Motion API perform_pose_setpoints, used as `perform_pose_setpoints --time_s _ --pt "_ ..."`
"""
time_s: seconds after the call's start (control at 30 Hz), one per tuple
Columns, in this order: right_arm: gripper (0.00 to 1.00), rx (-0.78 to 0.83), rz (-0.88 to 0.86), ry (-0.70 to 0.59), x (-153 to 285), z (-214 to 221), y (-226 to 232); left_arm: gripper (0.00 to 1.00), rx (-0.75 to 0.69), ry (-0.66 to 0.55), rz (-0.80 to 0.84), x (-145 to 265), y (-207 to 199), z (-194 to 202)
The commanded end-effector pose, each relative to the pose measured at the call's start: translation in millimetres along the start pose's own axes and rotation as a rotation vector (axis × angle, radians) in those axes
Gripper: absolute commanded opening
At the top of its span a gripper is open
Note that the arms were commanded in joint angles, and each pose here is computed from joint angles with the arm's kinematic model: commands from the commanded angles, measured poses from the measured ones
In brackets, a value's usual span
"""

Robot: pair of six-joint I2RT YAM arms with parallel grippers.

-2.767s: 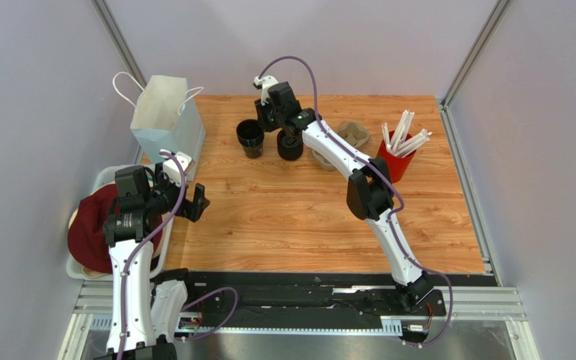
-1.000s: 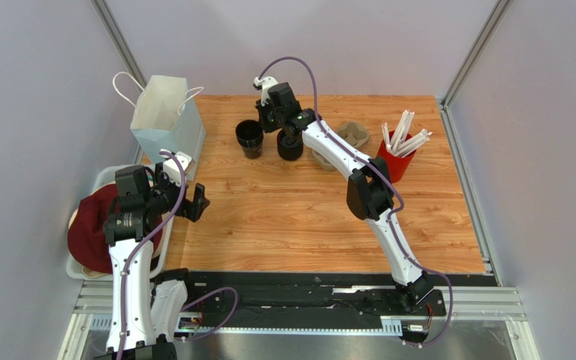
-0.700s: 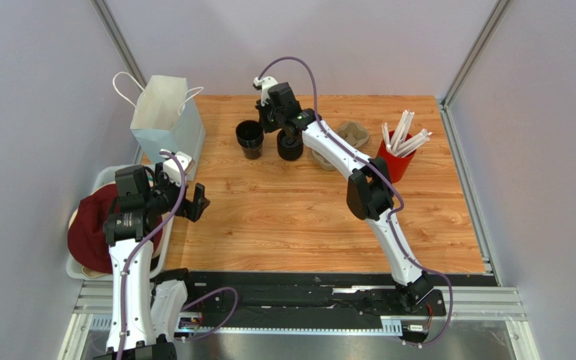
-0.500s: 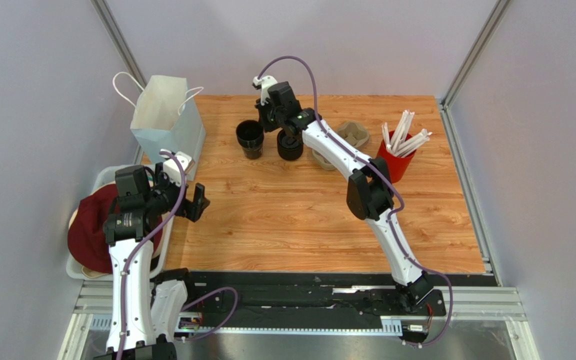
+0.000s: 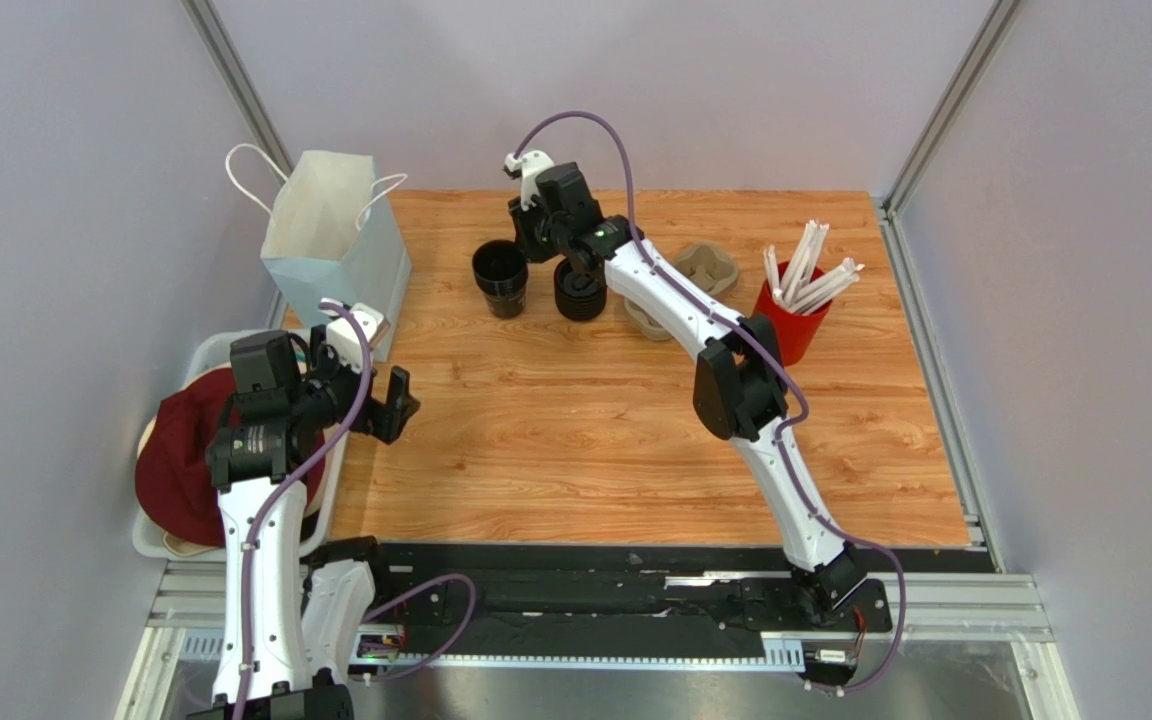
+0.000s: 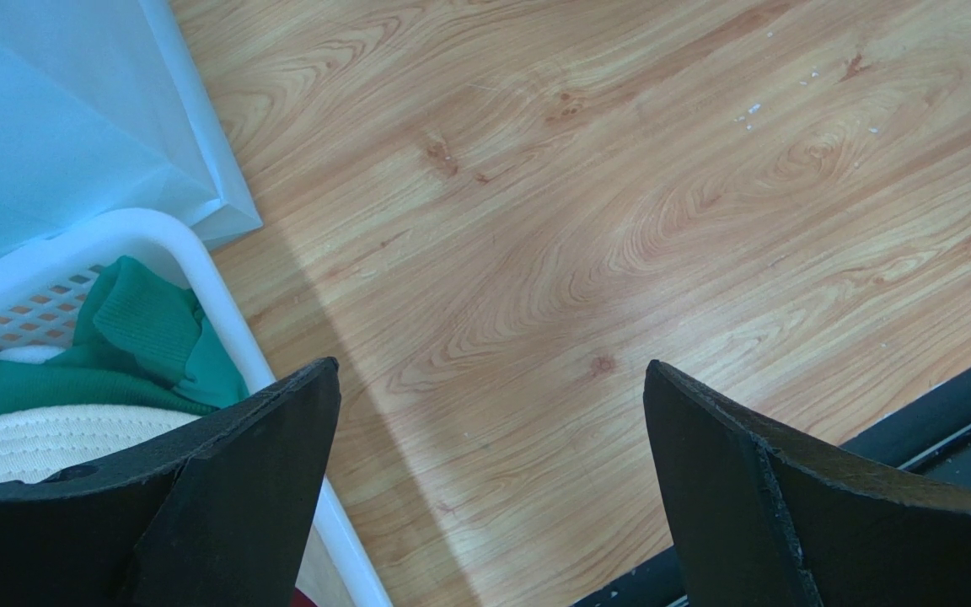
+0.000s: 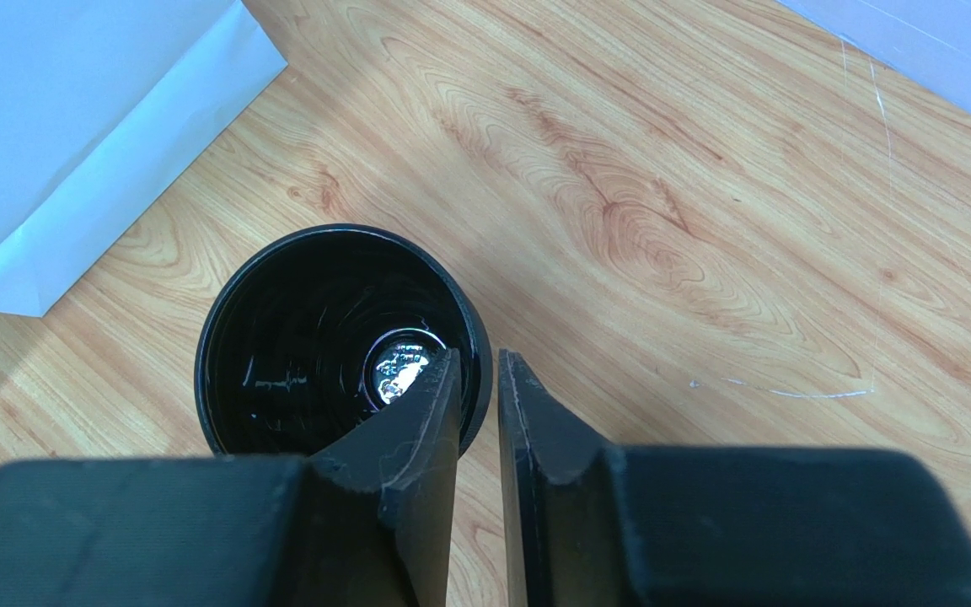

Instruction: Pack the takeout coffee

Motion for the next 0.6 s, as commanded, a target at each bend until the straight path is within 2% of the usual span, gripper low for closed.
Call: perform_pose_setpoints --time_s 0.0,0.57 --pt "0.20 0.013 0.016 -0.047 4 -13 -3 0.98 -0.027 -0.020 0.004 0 2 -3" --pt "0.21 0.001 -0.009 -0.004 -5 4 1 0.98 -0.026 -0.019 0.001 0 2 -3"
Point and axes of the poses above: each gripper's point midway between its finger pads, its own x axis back along the fingers, its own y axis along the line the jaws close on, z = x × y, the point moved 9 cm from there along x, back along the fingers, and after that the axes turned 11 degrees about x, right-handed, at the moved point
